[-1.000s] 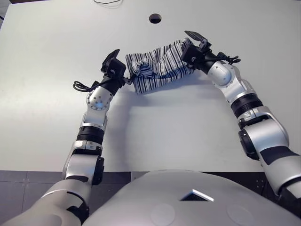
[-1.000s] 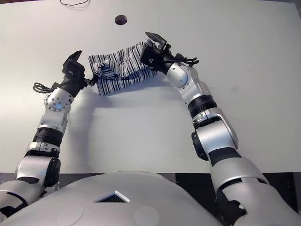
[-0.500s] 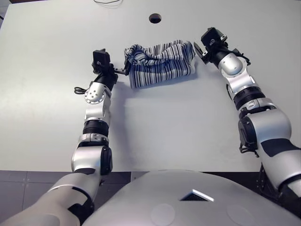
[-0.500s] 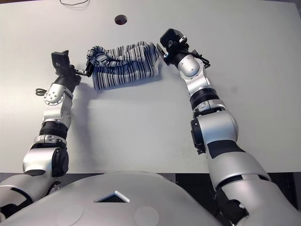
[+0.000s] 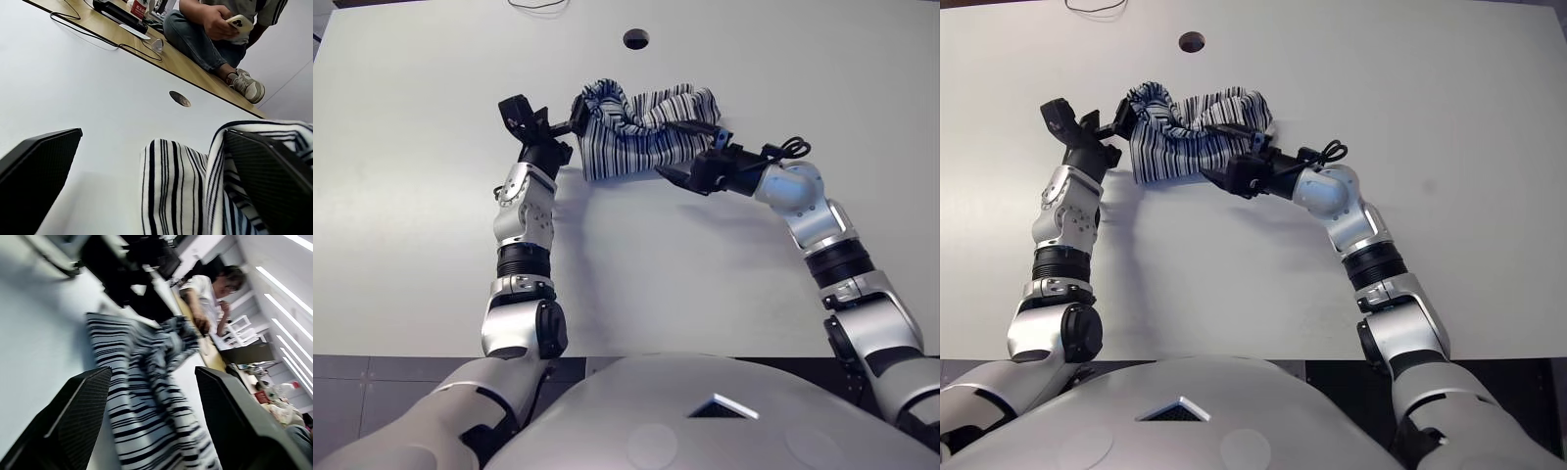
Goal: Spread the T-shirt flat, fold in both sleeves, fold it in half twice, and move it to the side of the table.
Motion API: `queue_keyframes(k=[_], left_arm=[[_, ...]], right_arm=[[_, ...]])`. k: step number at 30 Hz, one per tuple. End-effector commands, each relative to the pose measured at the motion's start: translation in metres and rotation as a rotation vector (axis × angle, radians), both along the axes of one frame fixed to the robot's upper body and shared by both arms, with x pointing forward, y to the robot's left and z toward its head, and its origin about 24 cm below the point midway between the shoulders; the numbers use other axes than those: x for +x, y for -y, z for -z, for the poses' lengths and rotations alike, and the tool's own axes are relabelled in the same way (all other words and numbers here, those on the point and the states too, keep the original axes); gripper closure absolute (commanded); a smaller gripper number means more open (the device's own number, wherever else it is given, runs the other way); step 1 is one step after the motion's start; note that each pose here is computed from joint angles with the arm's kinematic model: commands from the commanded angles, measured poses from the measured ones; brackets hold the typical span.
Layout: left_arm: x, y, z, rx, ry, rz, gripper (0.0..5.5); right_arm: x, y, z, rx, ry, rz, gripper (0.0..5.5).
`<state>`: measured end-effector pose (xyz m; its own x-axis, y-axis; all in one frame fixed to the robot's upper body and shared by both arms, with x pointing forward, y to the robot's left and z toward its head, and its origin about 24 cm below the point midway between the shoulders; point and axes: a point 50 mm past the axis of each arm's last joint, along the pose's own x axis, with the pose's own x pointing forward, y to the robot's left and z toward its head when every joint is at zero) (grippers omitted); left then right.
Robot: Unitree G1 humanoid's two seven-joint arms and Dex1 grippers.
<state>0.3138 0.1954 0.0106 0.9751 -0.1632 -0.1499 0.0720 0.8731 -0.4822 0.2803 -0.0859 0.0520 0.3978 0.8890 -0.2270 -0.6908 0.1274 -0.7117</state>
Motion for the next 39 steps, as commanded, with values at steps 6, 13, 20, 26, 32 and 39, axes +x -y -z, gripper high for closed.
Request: queue_keyframes(k=[6, 13, 20, 26, 32, 39], left_arm=[[0.002, -0.001, 0.007, -0.035, -0.042, -0.045, 0.01], [-0.004, -0.001, 0.019, -0.075, -0.083, -0.074, 0.01], [-0.025, -0.016, 0.040, -0.095, -0.144, -0.153, 0.01], [-0.051, -0.028, 0.055, -0.046, -0.174, -0.193, 0.01], [-0.065, -0.025, 0.049, -0.038, -0.075, -0.191, 0.01], [-0.073, -0.035, 0.029, 0.034, 0.146, -0.215, 0.01]], right_arm=[[0.038, -0.018, -0.002, -0.106, 0.085, 0.098, 2.36], [0.052, -0.024, -0.002, -0.128, 0.074, 0.127, 2.36], [0.084, -0.035, -0.012, -0.109, 0.057, 0.352, 2.36], [0.107, -0.028, -0.030, 0.024, -0.055, 0.654, 2.36], [0.105, -0.028, -0.022, 0.193, -0.137, 0.795, 2.36], [0.058, -0.083, -0.001, 0.254, -0.264, 0.270, 2.36]])
